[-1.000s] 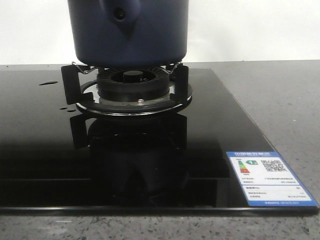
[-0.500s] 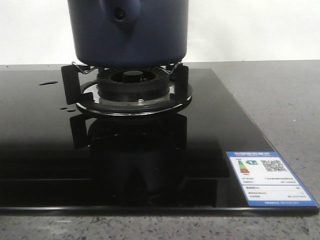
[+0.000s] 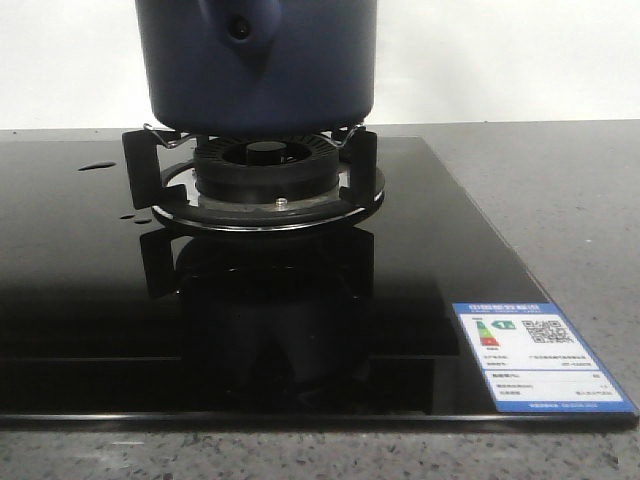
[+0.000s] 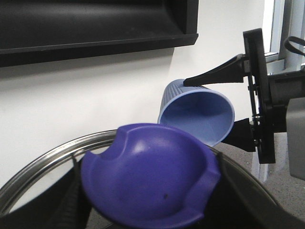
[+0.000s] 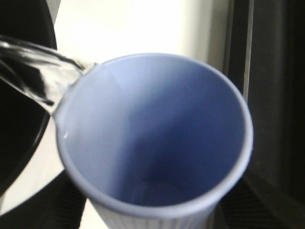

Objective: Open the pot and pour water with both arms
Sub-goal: 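Tilt the cup with the right gripper to pour water into the pot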

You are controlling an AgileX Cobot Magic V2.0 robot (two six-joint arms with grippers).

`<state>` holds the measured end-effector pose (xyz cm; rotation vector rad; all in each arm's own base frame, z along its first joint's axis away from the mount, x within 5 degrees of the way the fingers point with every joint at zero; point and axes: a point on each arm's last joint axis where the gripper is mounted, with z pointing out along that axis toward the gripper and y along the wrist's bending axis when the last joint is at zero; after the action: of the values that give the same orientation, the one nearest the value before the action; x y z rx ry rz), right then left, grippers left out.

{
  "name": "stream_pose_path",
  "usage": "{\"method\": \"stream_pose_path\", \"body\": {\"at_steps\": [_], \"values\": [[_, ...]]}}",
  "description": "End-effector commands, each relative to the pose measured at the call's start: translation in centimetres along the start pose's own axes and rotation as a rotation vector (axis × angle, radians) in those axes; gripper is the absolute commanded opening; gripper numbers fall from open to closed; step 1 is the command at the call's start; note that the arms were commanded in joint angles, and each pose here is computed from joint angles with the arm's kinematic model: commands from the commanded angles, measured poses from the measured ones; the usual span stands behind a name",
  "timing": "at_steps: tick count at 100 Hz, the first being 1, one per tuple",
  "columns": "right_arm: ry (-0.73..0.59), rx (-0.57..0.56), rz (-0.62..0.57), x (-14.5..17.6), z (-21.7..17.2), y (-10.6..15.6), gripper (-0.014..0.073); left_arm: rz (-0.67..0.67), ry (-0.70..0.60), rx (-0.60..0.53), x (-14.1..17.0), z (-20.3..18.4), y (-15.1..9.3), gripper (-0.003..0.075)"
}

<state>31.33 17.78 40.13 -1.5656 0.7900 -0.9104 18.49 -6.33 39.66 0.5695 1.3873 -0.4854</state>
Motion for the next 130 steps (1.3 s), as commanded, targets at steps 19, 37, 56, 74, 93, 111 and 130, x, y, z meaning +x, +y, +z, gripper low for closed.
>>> {"method": "stream_pose_path", "body": {"at_steps": [19, 37, 56, 74, 93, 111, 130], "values": [[-0.022, 0.122, -0.227, 0.00, -1.55, -3.00, 0.0204, -0.062, -0.106, 0.015, -2.01, -0.31, -0.41, 0.0190], [-0.019, 0.122, -0.261, 0.06, -1.55, -2.98, 0.0204, -0.063, -0.106, 0.019, -2.01, -0.26, -0.51, 0.0190], [-0.017, 0.121, -0.309, 0.06, -1.55, -2.97, 0.0204, -0.055, -0.098, 0.036, -1.95, -0.14, -0.83, 0.0190], [-0.011, 0.118, -0.346, 0.09, -1.54, -2.95, 0.0204, -0.049, -0.094, 0.037, -1.91, -0.14, -0.84, 0.0190], [-0.009, 0.117, -0.348, 0.11, -1.54, -2.94, 0.0204, -0.049, -0.089, 0.032, -1.87, -0.07, -0.89, 0.0190], [-0.007, 0.116, -0.348, 0.13, -1.54, -2.93, 0.0204, -0.049, -0.085, 0.030, -1.83, 0.00, -0.98, 0.0190], [-0.014, 0.095, -0.269, 0.07, -1.43, -2.26, 0.0204, -0.049, -0.085, 0.030, -1.83, 0.00, -0.98, 0.0190]]}}
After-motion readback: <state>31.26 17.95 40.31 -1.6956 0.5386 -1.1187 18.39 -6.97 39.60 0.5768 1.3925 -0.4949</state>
